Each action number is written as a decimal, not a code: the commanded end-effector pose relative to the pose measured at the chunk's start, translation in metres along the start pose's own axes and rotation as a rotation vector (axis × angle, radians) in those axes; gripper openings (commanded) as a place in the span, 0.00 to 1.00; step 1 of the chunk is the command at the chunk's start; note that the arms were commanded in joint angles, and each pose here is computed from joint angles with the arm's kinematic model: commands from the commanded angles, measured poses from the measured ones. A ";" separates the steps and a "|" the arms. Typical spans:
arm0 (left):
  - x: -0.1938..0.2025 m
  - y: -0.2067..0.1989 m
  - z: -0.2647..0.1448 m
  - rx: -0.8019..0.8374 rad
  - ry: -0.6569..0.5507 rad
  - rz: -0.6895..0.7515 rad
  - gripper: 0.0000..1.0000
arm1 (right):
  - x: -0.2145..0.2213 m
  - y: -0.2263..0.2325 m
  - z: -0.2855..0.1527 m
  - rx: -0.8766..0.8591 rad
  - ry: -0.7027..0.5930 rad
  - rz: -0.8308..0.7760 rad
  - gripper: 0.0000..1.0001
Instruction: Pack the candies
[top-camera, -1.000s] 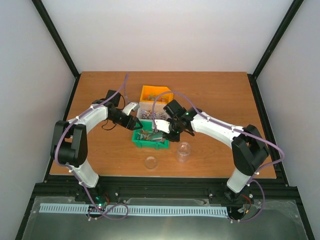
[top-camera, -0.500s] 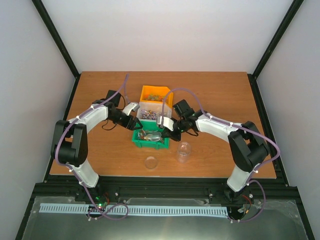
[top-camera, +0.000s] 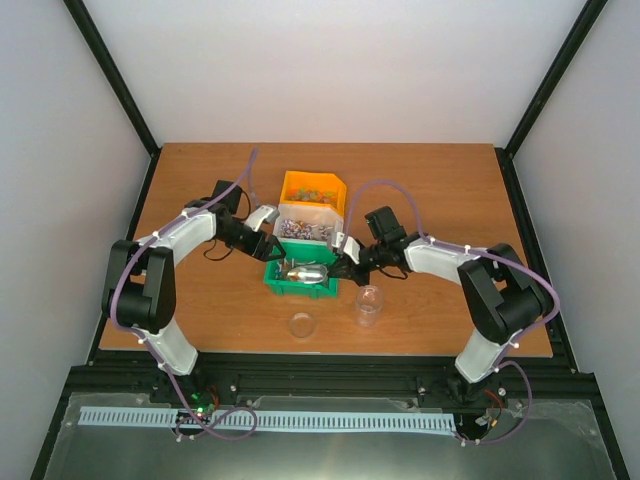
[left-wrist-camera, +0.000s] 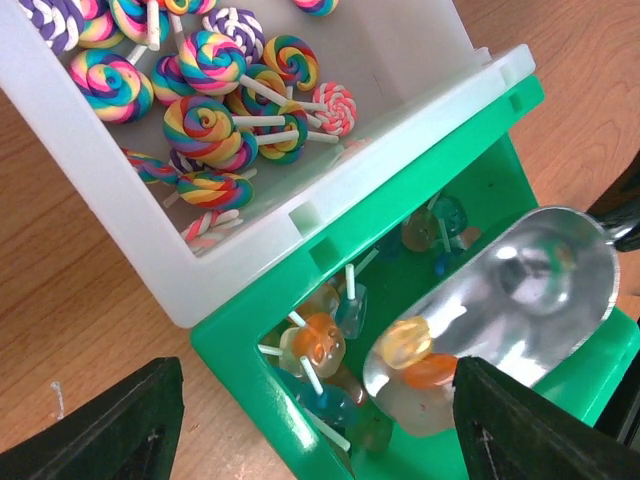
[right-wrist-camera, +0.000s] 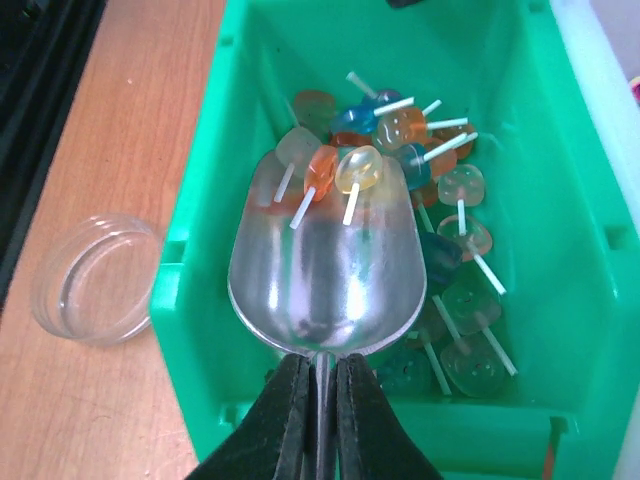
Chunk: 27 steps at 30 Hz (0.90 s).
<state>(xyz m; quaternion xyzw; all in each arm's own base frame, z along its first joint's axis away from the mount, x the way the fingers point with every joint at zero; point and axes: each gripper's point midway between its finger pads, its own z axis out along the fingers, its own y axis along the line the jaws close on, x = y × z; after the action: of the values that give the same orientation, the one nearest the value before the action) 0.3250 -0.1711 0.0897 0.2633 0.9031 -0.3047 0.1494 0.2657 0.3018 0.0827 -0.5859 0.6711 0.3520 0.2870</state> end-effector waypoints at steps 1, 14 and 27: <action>-0.014 0.000 -0.009 -0.005 -0.026 0.019 0.76 | -0.036 0.010 -0.021 -0.022 -0.169 -0.093 0.03; -0.023 0.003 -0.029 0.021 -0.064 -0.018 0.81 | -0.034 0.000 -0.035 -0.013 -0.243 -0.055 0.03; -0.022 0.001 -0.031 0.058 -0.075 -0.023 0.82 | -0.046 0.006 -0.069 -0.048 -0.324 -0.060 0.03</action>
<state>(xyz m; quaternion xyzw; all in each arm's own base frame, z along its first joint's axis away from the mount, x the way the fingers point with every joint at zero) 0.3353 -0.1573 0.1075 0.2350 0.9023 -0.3258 0.1563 0.2750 0.2777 0.1410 -0.5433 0.6171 0.4308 0.3721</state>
